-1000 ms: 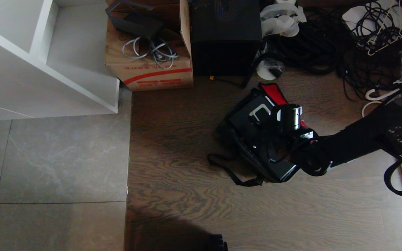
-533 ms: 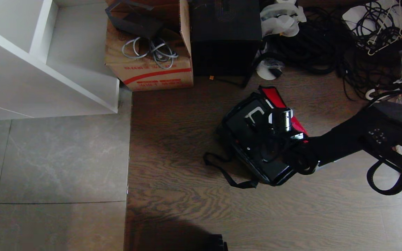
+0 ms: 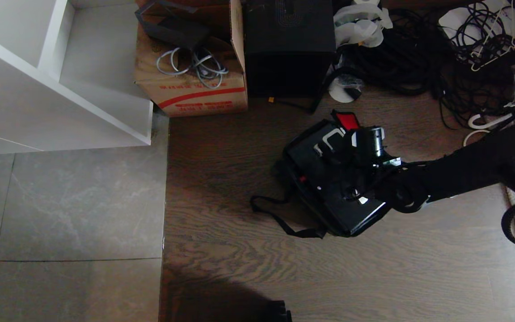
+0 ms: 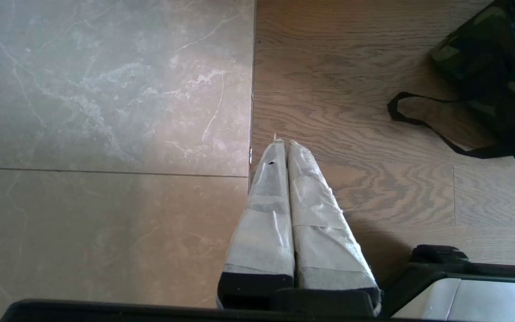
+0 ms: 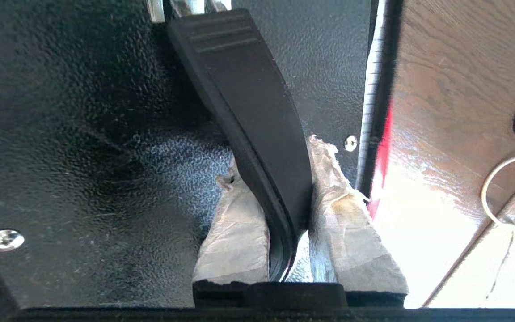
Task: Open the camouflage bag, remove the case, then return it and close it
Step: Lift the black box
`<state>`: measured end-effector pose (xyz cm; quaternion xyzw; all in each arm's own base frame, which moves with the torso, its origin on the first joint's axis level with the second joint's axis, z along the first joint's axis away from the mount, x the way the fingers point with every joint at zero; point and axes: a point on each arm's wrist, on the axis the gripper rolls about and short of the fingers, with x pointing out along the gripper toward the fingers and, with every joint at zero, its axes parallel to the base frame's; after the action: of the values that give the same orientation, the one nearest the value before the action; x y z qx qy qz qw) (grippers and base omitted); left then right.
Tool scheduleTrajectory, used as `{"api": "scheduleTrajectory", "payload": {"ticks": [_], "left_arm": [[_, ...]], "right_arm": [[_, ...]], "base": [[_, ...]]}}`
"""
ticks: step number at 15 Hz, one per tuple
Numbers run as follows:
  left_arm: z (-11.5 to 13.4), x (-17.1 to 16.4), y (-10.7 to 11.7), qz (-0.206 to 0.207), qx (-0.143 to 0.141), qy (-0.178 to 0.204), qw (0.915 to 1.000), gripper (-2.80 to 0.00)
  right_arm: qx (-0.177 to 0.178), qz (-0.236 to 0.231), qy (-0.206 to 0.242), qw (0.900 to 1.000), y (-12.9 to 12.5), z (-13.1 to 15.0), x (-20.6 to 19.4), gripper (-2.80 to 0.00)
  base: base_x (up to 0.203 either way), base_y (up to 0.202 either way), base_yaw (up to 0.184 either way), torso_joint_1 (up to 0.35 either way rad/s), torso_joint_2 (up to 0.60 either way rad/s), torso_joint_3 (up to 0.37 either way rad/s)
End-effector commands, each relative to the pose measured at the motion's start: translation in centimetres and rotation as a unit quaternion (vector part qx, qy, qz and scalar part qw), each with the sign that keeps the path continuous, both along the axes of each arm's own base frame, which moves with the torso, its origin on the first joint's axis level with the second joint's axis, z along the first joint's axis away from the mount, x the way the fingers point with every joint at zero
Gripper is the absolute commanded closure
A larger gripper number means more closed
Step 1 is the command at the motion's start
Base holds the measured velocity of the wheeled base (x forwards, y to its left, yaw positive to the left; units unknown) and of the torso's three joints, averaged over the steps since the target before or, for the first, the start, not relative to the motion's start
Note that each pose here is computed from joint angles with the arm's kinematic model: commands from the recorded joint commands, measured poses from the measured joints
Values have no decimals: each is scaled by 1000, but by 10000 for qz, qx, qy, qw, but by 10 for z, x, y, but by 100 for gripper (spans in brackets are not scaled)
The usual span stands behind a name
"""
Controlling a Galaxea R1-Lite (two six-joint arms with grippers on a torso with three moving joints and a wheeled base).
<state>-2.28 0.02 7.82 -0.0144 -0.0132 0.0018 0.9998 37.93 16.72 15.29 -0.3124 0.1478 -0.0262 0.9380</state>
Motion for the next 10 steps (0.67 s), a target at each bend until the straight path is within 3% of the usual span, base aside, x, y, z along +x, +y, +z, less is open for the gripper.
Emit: {"api": "scheduleTrajectory", "payload": {"ticks": [1, 10], "left_arm": [[-2, 1, 0, 3, -2, 40, 10000, 0], [-2, 1, 0, 3, -10, 40, 10000, 0]], "right_arm": [[115, 0, -224, 9997, -7, 29, -12, 0], [86, 178, -381, 9991, -20, 78, -42, 0]], "base": [[0, 0, 0, 0, 0, 0], [0, 0, 0, 0, 0, 0]]}}
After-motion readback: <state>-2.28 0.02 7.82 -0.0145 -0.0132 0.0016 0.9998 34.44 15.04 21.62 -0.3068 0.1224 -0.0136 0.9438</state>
